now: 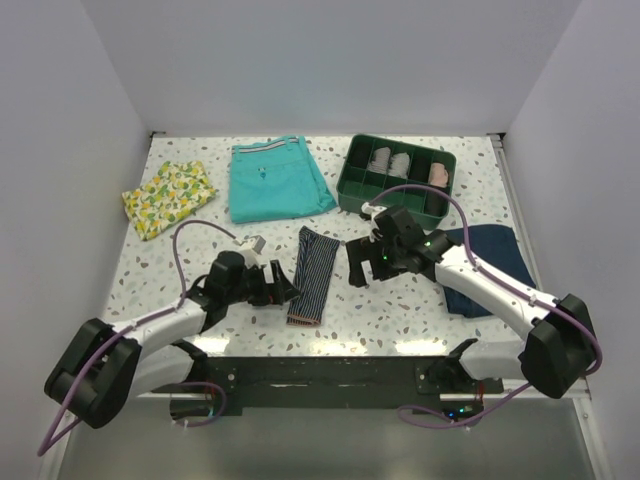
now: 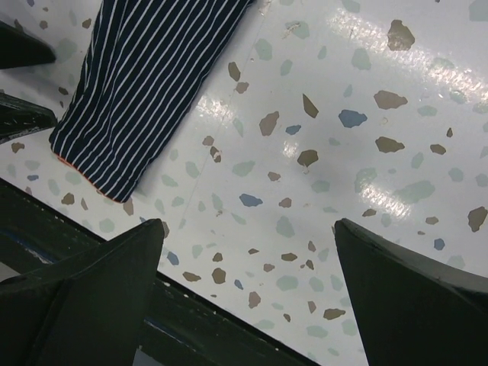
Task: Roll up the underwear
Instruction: Roll the underwear to the center of the board.
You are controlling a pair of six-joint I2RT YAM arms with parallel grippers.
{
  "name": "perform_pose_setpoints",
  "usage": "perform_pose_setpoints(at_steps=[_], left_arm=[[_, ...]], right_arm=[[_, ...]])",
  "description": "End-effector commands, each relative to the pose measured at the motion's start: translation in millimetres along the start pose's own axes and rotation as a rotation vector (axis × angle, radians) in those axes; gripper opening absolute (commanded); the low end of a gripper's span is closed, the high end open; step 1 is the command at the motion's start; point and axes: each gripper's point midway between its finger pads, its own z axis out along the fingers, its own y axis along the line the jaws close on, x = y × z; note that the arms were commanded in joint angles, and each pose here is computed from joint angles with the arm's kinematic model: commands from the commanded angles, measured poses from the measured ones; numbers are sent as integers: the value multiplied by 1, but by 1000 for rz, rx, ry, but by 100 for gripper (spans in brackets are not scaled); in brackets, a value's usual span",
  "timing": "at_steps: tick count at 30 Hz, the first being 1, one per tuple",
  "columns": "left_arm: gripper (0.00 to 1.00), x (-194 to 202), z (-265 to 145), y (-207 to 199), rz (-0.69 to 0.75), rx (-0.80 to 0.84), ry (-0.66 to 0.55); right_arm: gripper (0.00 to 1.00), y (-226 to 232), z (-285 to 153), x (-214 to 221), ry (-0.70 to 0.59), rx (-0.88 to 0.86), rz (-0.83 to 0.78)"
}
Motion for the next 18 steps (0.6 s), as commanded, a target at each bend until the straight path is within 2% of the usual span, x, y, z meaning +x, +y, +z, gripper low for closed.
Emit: perform_pose_setpoints(at_steps=[1,5,10,15,18], left_arm=[[88,58,-6,48,-41,-159,181],[78,73,-4,45,-63,-113,224],[70,81,-3,39,-92,-67,228],[63,85,-3,41,-85,-90,268],[63,95,-7,46,-83,-106,302]], right_arm=[[99,14,-4,-12,-47,-57,52],[98,17,-1,5,-4,-88,53],[98,12,-1,18,69,-75,-33],[99,18,-3,11,44,-54,-113],[99,27,-2,7,41,-41,-153]])
